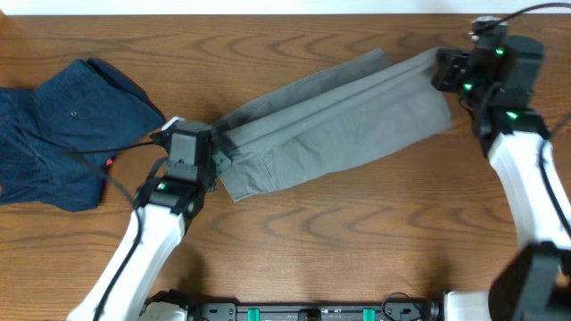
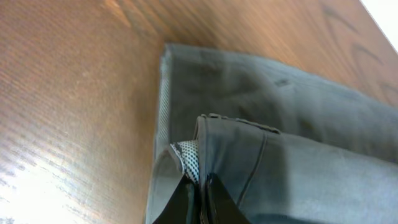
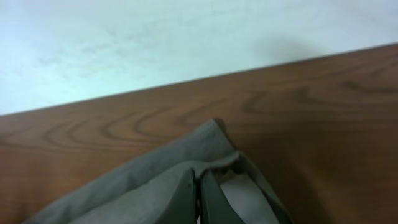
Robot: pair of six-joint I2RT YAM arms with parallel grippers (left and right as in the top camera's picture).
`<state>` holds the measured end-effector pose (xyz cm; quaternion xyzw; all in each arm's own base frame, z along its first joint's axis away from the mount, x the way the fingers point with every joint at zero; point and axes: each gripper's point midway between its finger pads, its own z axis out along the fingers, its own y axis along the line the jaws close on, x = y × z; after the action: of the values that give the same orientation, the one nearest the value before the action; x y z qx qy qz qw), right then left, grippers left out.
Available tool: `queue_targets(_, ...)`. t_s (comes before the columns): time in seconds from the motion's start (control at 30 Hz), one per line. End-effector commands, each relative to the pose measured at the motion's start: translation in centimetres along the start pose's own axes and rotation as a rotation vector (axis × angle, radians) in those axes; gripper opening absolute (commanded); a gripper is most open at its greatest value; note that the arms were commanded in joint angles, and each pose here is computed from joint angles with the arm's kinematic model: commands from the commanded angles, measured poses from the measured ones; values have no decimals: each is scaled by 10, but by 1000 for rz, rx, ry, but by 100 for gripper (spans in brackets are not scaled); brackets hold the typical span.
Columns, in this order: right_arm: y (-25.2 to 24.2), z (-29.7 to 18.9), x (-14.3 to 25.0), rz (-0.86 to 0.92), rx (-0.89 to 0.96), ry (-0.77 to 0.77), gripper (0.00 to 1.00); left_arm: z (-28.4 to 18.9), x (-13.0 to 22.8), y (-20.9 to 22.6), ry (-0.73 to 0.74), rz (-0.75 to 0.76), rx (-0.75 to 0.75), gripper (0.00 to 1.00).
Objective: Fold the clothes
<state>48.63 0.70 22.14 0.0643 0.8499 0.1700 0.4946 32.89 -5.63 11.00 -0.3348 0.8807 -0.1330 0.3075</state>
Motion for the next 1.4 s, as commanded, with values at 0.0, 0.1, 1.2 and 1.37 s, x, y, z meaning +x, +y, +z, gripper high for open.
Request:
queue_targets(0.0,-9,30,8,-25,46,-4,1,20,-22,15,-107,-67,-101,6)
queue_targets(0.1,-5,61,22,-41,10,-6,1,39,-22,12,-110,-67,-96,6)
queue_targets(1.2,-61,82,154,-49,81,418,30,80,55,-21,268,100,110,42)
queue_targets(1.37,-70,81,181,-35,113,504,27,101,82,1,353,106,29,42)
